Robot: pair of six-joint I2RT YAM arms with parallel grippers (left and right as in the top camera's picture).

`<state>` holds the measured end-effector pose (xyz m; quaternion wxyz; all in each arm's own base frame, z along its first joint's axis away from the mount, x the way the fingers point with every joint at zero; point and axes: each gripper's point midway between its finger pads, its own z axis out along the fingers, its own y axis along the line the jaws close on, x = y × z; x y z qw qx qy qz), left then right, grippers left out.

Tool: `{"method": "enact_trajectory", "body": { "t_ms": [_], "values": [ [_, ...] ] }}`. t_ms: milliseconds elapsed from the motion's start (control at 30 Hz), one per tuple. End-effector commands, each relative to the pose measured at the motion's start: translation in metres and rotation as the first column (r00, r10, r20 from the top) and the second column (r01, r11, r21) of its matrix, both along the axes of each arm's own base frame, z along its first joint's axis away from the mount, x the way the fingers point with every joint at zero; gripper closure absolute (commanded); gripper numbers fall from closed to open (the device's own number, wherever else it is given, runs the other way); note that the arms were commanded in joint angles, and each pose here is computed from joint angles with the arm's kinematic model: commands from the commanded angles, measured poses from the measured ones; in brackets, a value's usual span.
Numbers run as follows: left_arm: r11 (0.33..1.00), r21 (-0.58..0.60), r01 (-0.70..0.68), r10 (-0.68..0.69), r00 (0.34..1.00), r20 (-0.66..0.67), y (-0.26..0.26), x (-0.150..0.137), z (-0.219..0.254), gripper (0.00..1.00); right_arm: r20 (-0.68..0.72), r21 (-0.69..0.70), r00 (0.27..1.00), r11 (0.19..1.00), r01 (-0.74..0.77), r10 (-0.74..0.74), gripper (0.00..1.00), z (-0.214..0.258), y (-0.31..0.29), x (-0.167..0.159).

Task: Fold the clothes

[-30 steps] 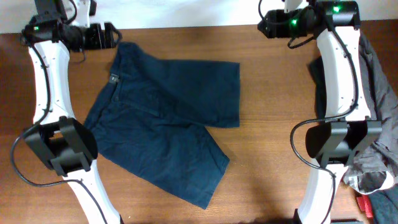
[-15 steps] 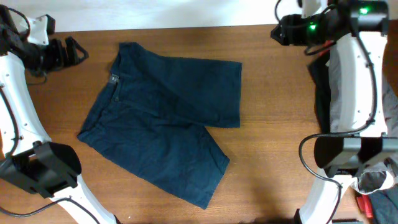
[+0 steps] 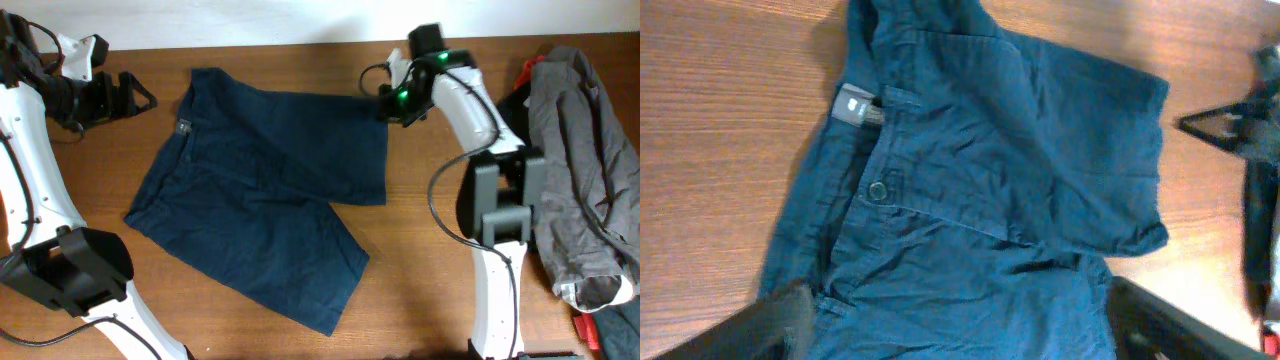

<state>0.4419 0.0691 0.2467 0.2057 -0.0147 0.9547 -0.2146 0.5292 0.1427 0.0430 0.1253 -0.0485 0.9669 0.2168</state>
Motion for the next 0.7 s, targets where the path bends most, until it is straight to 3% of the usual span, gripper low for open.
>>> {"method": "enact_trajectory", "body": {
  "t_ms": [0, 267, 500, 667],
  "values": [
    [0.999, -0.03, 0.028, -0.027, 0.999, 0.03, -0.009, -0.002, 0.011, 0.16, 0.034, -0.006, 0.999, 1.0, 0.01, -0.01, 0.96, -0.009, 0.002, 0.012],
    [0.999, -0.036, 0.027, -0.026, 1.0, 0.013, -0.01, -0.005, 0.009, 0.19, -0.02, -0.185, 0.992, 0.975, 0.122, -0.128, 0.96, -0.071, -0.03, 0.016],
    [0.999, -0.034, 0.026, -0.026, 1.0, 0.01, -0.01, -0.006, 0.009, 0.19, -0.012, -0.387, 0.939, 0.867, 0.312, -0.343, 0.96, -0.084, -0.107, 0.014],
    [1.0, -0.007, 0.021, -0.021, 1.0, 0.0, -0.006, -0.006, 0.006, 0.19, -0.056, -0.301, 0.884, 0.852, 0.428, -0.464, 0.96, -0.076, -0.144, 0.016]
  ]
}}
